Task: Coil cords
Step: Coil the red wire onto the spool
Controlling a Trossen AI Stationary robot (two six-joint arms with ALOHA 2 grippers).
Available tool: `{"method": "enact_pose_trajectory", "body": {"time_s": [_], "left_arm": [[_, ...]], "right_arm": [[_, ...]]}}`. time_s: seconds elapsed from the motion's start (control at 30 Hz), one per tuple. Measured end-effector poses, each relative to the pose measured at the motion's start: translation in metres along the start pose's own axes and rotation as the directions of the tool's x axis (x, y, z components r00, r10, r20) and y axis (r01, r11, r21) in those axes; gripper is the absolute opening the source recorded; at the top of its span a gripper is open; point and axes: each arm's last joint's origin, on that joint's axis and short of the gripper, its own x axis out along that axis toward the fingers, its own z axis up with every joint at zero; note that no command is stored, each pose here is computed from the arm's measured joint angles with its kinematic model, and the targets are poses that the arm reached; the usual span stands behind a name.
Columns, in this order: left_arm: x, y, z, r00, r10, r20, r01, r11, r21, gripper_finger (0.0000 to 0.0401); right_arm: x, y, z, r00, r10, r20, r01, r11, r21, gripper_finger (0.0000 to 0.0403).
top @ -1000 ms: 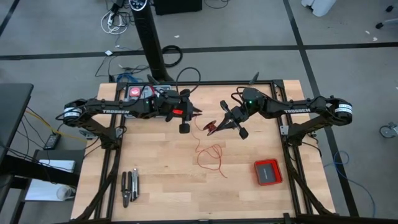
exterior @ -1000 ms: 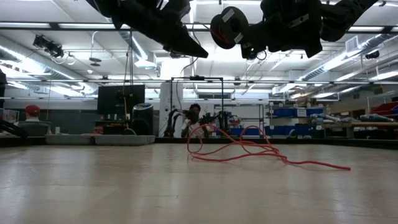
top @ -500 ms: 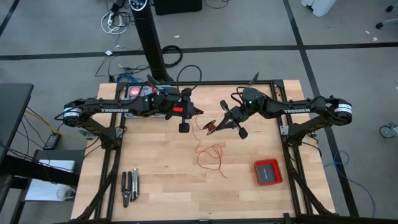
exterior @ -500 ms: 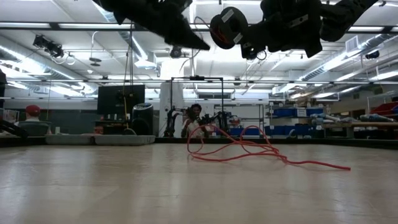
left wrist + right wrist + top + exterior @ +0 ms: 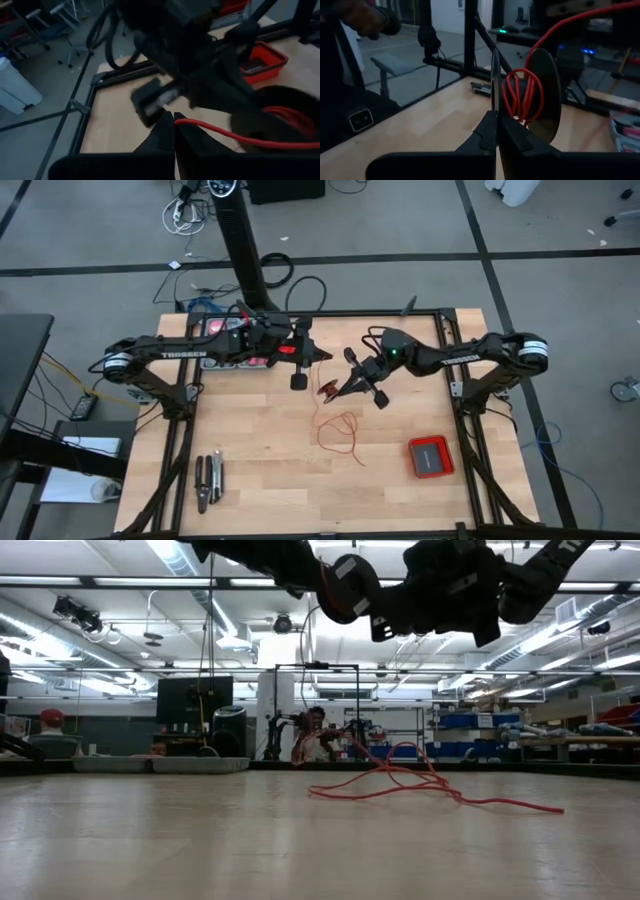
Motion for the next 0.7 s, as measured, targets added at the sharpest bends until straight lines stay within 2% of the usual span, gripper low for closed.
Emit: {"method": "enact_pose_trajectory", "body": {"time_s": [0.27,0.4,0.7], "left_arm": [[0.013,0.001,-0.001,0.999,0.016,0.046,-0.016,1.000,0.007,0.0000],[0.024,0.002,-0.008,0.999,0.038,0.031,-0.037,0.999,-0.014,0.0000],[0.027,0.001,-0.009,0.998,0.048,0.031,-0.046,0.996,-0.076,0.0001]], "right_arm": [[0.019,0.001,-0.007,0.996,-0.001,0.086,0.003,1.000,-0.026,0.0001],[0.023,0.002,-0.006,0.989,0.005,0.147,0.000,0.999,-0.037,0.0001],[0.019,-0.001,-0.005,0.987,0.007,0.158,-0.005,1.000,-0.013,0.0001]]}}
